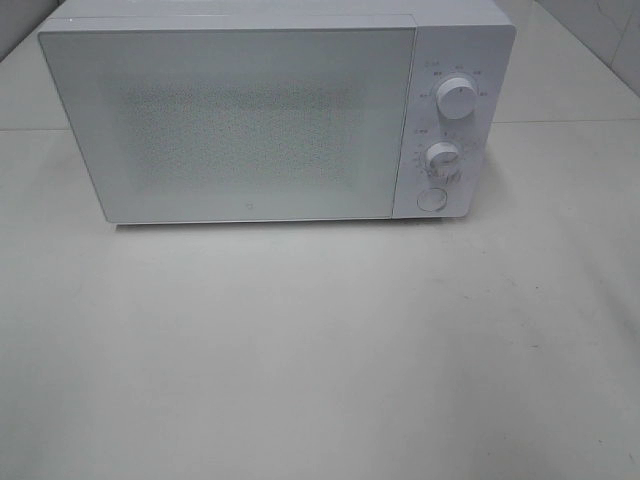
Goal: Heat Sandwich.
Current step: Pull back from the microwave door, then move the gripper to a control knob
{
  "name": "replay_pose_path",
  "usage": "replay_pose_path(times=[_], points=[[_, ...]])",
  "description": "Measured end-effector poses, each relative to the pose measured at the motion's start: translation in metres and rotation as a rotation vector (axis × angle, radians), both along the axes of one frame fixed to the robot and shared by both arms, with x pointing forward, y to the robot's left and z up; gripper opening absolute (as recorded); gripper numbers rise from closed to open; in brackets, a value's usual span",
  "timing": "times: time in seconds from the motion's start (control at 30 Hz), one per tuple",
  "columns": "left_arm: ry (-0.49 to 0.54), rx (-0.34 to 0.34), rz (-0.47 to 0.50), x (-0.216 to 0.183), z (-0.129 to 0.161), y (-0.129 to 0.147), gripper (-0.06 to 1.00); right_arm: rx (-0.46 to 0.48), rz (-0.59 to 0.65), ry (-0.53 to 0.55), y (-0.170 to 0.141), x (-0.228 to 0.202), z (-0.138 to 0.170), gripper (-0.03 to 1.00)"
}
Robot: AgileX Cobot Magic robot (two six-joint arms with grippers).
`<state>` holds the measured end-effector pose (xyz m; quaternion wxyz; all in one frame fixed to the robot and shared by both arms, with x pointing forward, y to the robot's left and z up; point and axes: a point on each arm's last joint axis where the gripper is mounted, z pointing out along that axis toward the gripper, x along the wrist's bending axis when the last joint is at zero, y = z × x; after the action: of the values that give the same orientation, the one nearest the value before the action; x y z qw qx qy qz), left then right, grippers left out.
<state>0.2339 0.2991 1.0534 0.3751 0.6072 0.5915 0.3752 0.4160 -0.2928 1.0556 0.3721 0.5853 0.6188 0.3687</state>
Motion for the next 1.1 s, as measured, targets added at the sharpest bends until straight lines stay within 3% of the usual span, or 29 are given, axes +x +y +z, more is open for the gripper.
replay_pose_path(times=[0.4, 0.63, 0.83, 1.1], points=[[0.0, 0.0, 0.0, 0.0, 0.0, 0.0, 0.99, 0.025, 0.023, -0.118, 0.003, 0.02, -0.04, 0.76], [0.0, 0.0, 0.0, 0.0, 0.0, 0.0, 0.99, 0.095, -0.061, -0.179, 0.0, 0.02, -0.064, 0.76], [0.0, 0.0, 0.0, 0.0, 0.0, 0.0, 0.99, 0.04, -0.009, -0.229, 0.017, 0.013, -0.071, 0.76], [0.0, 0.0, 0.0, 0.0, 0.0, 0.0, 0.99, 0.049, -0.006, -0.281, 0.032, 0.001, -0.074, 0.76]])
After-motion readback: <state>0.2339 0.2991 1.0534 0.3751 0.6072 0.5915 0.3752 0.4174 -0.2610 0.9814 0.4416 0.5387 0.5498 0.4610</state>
